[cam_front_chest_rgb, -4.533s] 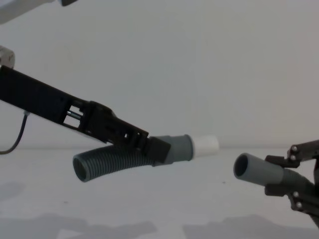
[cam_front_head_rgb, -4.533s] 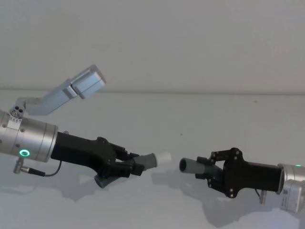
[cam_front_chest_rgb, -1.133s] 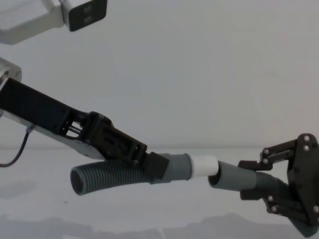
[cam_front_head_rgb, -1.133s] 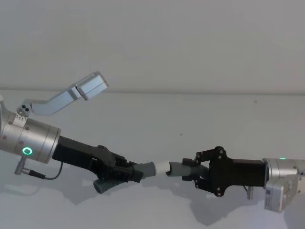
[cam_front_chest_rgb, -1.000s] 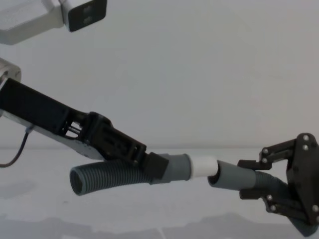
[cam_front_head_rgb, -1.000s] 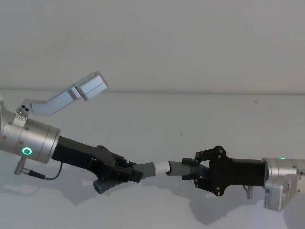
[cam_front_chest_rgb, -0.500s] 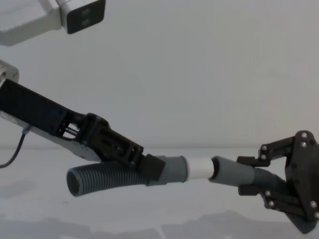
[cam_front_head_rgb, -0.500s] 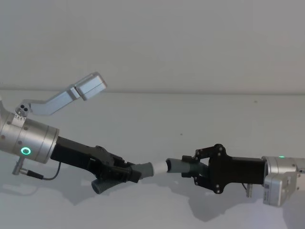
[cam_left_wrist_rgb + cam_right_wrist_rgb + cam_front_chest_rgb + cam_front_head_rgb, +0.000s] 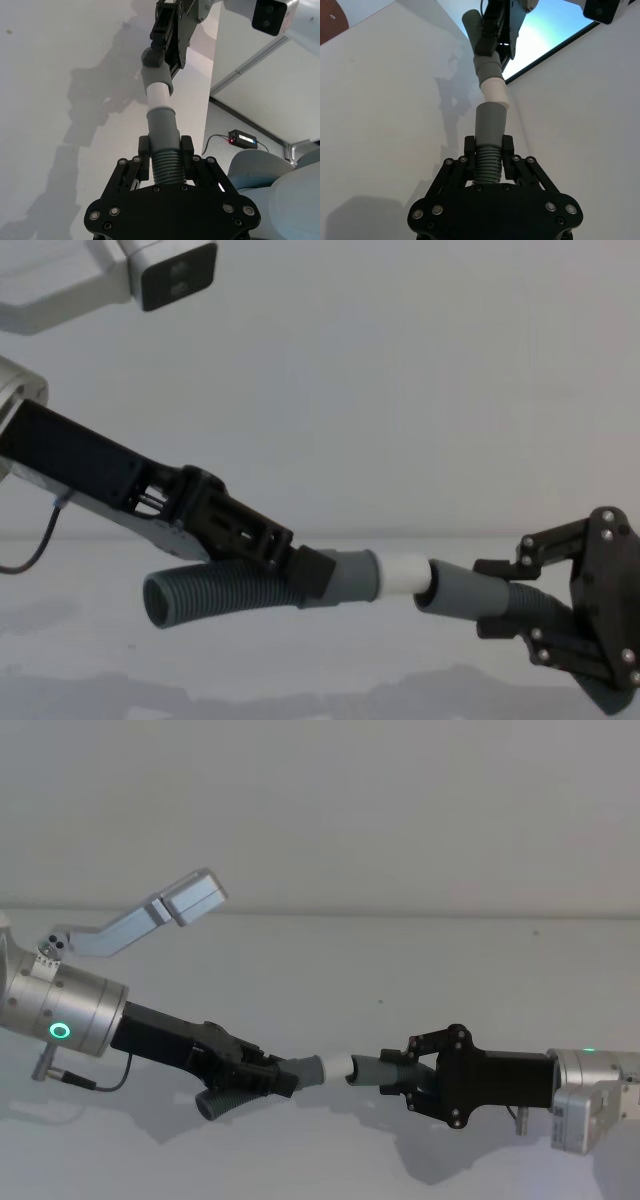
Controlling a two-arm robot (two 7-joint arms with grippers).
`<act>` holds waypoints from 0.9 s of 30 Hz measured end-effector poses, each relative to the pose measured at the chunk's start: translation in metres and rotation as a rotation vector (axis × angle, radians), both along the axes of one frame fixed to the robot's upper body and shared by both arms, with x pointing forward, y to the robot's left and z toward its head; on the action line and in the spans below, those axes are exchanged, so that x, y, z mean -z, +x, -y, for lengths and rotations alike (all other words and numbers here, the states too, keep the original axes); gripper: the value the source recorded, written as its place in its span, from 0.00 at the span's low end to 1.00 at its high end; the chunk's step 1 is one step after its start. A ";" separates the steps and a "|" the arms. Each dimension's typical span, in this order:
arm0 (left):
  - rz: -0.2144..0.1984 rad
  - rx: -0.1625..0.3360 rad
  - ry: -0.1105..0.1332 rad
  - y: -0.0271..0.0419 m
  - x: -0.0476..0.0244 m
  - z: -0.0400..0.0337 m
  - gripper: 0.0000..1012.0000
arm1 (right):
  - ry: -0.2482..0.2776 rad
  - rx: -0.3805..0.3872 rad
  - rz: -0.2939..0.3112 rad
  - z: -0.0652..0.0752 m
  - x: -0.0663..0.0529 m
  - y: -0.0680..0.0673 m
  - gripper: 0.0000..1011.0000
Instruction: Use both hands to pick up one end of the pipe from the table, align the ends, and insert them.
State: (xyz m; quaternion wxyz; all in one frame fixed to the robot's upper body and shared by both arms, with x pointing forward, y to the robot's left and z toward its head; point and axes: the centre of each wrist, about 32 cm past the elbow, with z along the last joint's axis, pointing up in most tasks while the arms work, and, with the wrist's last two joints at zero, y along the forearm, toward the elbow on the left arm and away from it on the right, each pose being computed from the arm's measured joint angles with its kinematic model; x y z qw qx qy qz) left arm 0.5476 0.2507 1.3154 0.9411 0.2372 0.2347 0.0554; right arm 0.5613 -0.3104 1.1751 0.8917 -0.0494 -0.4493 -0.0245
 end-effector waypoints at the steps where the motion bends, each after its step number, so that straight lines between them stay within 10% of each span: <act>1: 0.000 0.001 -0.001 0.0006 0.0000 0.0003 0.34 | -0.002 -0.003 0.000 0.000 0.000 0.000 0.27; 27: -0.022 0.039 -0.032 0.0058 0.0067 0.0062 0.34 | -0.005 -0.010 -0.006 -0.003 -0.001 0.004 0.27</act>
